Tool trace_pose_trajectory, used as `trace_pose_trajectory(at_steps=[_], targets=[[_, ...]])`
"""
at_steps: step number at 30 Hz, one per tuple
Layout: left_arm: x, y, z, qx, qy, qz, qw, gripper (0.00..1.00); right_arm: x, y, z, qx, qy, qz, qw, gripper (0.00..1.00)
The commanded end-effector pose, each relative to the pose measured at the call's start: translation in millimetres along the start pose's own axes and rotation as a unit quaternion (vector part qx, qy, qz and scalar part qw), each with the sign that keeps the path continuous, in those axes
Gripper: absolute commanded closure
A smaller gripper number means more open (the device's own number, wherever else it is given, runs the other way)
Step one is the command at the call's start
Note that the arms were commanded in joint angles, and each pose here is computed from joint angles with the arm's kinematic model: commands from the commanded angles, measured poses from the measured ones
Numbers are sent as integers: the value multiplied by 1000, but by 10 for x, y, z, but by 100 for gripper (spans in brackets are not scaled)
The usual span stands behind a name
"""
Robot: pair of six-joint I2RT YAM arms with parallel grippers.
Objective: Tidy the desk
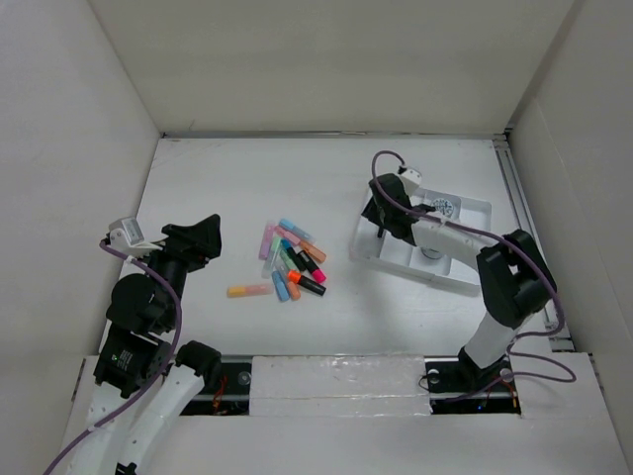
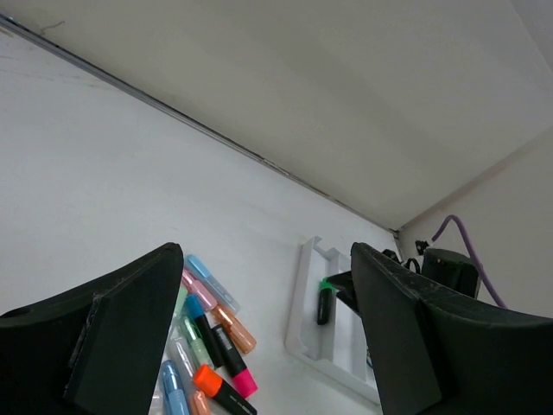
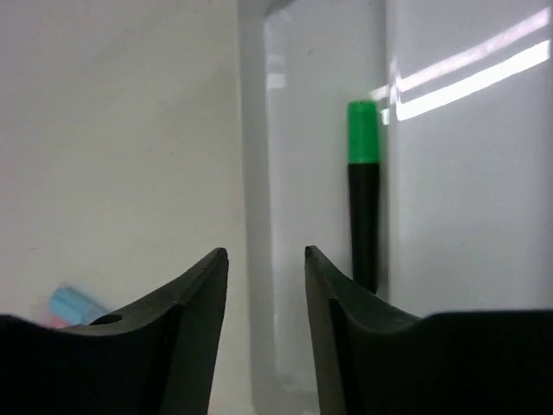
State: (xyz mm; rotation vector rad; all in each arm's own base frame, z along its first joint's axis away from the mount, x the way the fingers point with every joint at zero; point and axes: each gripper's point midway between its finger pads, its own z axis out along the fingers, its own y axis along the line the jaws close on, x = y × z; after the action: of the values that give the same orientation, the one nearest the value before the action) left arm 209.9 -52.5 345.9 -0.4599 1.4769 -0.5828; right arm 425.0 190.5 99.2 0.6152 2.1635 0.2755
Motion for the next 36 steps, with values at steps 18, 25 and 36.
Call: trace_pose_trajectory(at_steps=[18, 25, 36], targets=[[-56, -97, 21, 22, -11, 1, 1000, 26, 1979, 894, -1401, -252, 109, -268, 923, 36], [-66, -106, 10, 24, -12, 0, 1000, 26, 2307, 999, -1305, -260, 128, -332, 898, 33], [-72, -105, 0, 25, -13, 1, 1000, 26, 2477, 899, -1076, -213, 144, -364, 895, 48]])
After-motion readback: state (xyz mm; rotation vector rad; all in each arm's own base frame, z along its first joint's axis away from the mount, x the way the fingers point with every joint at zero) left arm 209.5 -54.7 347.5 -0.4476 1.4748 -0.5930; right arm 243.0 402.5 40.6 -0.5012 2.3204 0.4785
